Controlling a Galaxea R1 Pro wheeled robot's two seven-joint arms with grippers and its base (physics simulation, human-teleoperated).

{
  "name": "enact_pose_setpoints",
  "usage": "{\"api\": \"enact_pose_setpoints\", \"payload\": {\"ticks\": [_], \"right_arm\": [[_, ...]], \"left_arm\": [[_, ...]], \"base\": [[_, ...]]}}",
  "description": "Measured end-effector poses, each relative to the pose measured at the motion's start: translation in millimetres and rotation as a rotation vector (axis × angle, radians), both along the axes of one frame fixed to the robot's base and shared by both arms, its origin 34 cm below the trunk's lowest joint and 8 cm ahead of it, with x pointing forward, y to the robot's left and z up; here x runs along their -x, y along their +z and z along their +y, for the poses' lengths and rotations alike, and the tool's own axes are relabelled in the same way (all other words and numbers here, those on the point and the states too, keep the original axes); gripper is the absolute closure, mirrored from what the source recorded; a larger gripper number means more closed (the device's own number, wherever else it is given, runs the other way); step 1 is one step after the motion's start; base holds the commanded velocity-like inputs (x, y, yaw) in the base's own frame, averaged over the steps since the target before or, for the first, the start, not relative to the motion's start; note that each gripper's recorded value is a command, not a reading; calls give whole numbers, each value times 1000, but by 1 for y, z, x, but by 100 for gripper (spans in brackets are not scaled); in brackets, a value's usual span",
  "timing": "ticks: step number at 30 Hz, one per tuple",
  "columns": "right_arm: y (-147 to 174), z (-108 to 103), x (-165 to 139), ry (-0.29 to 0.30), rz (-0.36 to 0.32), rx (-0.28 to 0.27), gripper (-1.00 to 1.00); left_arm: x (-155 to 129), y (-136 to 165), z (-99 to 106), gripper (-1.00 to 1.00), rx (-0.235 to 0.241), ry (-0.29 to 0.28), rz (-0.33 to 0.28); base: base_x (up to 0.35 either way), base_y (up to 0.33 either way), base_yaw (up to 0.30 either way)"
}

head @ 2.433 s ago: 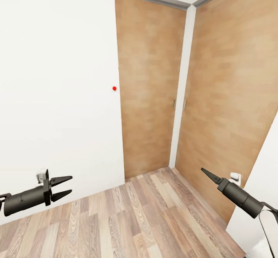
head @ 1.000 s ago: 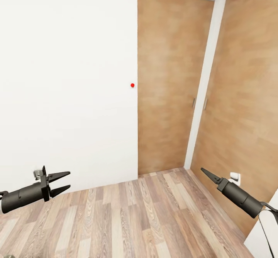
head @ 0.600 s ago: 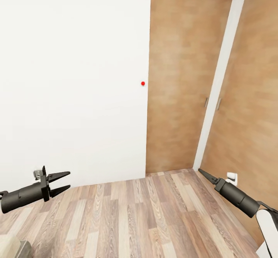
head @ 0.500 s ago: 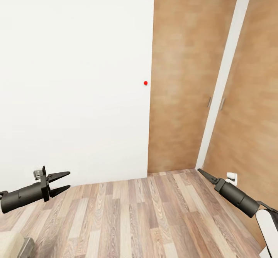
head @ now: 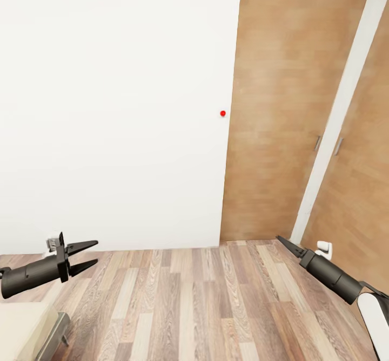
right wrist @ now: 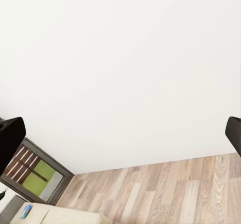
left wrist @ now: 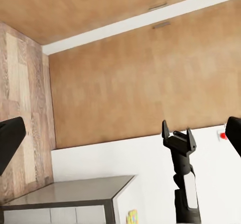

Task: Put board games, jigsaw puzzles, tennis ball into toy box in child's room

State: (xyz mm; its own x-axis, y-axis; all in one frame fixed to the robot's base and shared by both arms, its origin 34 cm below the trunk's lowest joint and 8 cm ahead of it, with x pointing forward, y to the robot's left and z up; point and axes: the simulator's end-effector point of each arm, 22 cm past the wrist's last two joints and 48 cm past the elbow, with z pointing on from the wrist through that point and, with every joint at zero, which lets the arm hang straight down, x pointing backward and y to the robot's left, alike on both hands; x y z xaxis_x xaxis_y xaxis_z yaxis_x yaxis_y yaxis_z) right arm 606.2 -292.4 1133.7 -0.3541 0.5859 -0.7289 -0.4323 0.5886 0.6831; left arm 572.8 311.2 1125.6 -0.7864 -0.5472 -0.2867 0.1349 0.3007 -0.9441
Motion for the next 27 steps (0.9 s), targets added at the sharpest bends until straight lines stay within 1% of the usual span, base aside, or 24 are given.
{"api": "enact_pose_setpoints", "payload": {"ticks": [3,4,8,18,27], "right_arm": [[-1,0,-1,-4,-4,4,-100],[-1,0,-1,-3,-6,6,-100],[-3,3,-2,2,-6,10,-100],[-4,6,-2,7,-5,12,-100],[-4,5,-2,6,-6,12,-100]], "left_arm": [[0,-5,2,-100,-18,2,9],[-1,-8,3,-100,-33,4,14],[-3,-10,10,-100,-53,17,18],[-6,-6,18,-100,-56,34,9],[-7,-5,17,-100,-52,38,6]], "base": [[0,0,215],[0,0,209],[0,0,124],[0,0,36],[1,0,3]]}}
